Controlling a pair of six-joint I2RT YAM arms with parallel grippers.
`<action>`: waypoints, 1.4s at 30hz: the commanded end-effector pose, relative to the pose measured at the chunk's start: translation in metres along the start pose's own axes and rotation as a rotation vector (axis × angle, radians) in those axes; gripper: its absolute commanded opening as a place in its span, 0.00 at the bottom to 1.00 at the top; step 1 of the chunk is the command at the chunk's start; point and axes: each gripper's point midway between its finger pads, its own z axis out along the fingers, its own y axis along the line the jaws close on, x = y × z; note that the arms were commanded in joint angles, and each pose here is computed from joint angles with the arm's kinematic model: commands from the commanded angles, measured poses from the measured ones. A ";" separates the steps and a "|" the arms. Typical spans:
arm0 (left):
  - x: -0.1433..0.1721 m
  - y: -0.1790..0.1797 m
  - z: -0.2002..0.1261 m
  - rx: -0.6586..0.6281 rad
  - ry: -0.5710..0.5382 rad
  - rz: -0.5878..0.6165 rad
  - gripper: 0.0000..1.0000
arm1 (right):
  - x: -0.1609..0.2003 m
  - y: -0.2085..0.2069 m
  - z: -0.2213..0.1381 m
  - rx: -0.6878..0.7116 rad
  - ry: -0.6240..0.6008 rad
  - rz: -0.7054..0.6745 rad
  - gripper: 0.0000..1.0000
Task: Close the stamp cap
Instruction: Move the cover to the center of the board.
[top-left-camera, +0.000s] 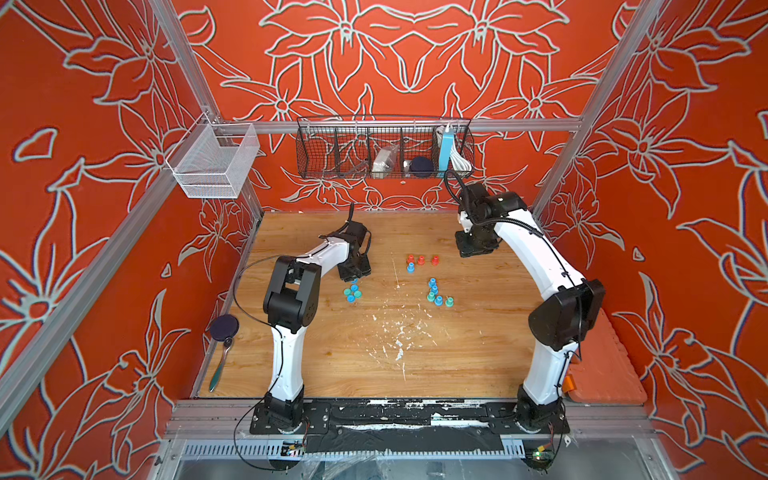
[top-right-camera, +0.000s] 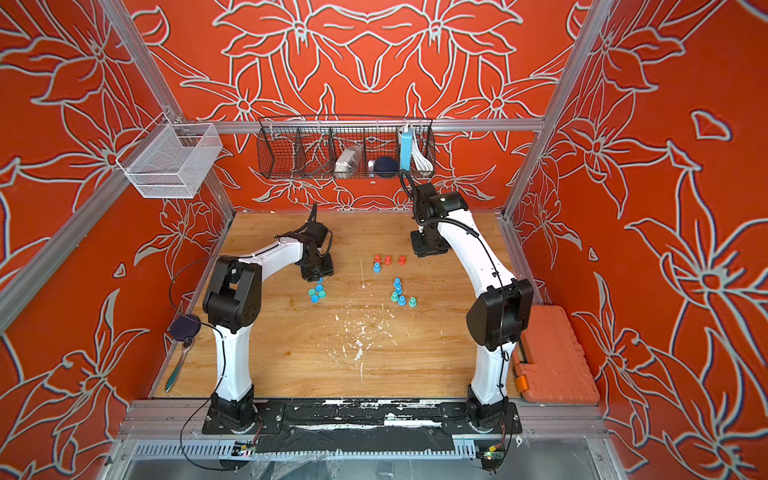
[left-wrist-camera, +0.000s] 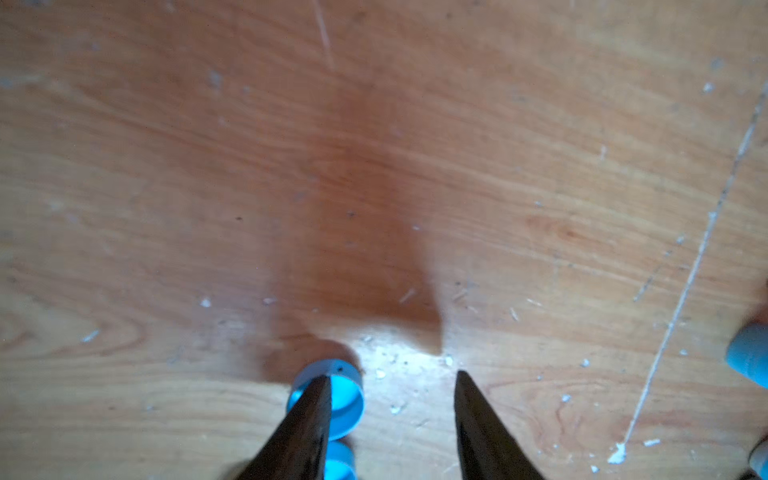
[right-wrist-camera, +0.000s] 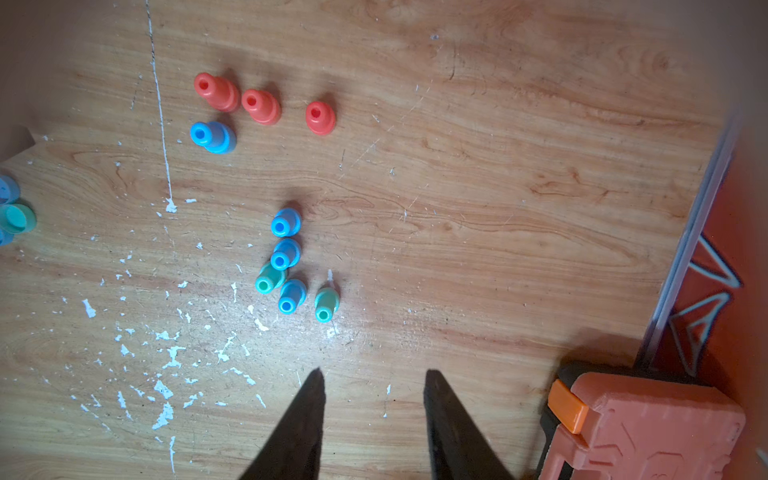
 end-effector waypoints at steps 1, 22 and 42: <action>0.032 -0.013 0.024 -0.029 0.089 0.025 0.49 | 0.007 -0.010 -0.007 0.024 -0.007 0.000 0.42; 0.111 -0.080 0.002 -0.008 0.113 0.167 0.50 | 0.025 -0.015 -0.010 -0.009 -0.013 0.028 0.42; 0.101 -0.106 -0.064 0.091 0.036 0.229 0.51 | 0.033 0.019 0.024 -0.170 0.039 0.070 0.40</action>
